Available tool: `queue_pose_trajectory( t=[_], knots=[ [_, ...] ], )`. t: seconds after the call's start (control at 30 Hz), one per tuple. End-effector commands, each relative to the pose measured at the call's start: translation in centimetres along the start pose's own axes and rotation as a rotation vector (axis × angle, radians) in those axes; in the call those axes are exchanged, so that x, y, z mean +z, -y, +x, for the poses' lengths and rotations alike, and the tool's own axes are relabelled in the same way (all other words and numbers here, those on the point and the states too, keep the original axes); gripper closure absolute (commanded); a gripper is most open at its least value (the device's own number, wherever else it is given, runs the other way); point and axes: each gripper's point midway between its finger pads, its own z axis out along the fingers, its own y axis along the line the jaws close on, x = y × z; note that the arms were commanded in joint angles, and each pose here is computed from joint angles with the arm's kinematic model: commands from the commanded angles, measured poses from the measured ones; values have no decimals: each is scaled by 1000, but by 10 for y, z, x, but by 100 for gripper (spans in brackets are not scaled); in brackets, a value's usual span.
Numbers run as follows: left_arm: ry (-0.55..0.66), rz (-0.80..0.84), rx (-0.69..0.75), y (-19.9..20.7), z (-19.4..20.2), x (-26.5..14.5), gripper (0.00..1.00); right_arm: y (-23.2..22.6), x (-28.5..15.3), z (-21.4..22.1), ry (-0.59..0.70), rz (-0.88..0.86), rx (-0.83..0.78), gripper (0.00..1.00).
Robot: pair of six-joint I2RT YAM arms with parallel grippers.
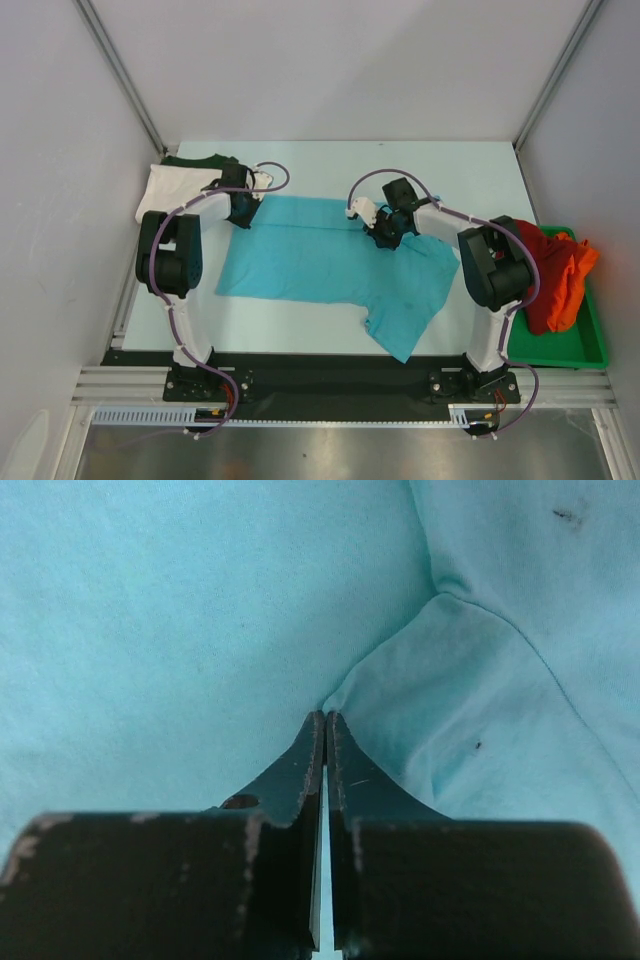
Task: Fold and stack the t-shirts
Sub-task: Fold the tshirt
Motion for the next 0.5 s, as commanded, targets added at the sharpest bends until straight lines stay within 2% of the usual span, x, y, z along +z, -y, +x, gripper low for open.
queue_pose_trajectory(
  t=[0.0,0.4,0.47],
  knots=[
    [58,-20,-19,-4,-14,-12,83,-6,-9,-11,10,6,-35,100],
    [72,-19,-25,-4,-17,-11,83,-58,-19,-40,51,-69,-86,100],
    [74,-21,-23,-4,-18,-12,83,-59,-20,-43,57,-59,-86,95]
  ],
)
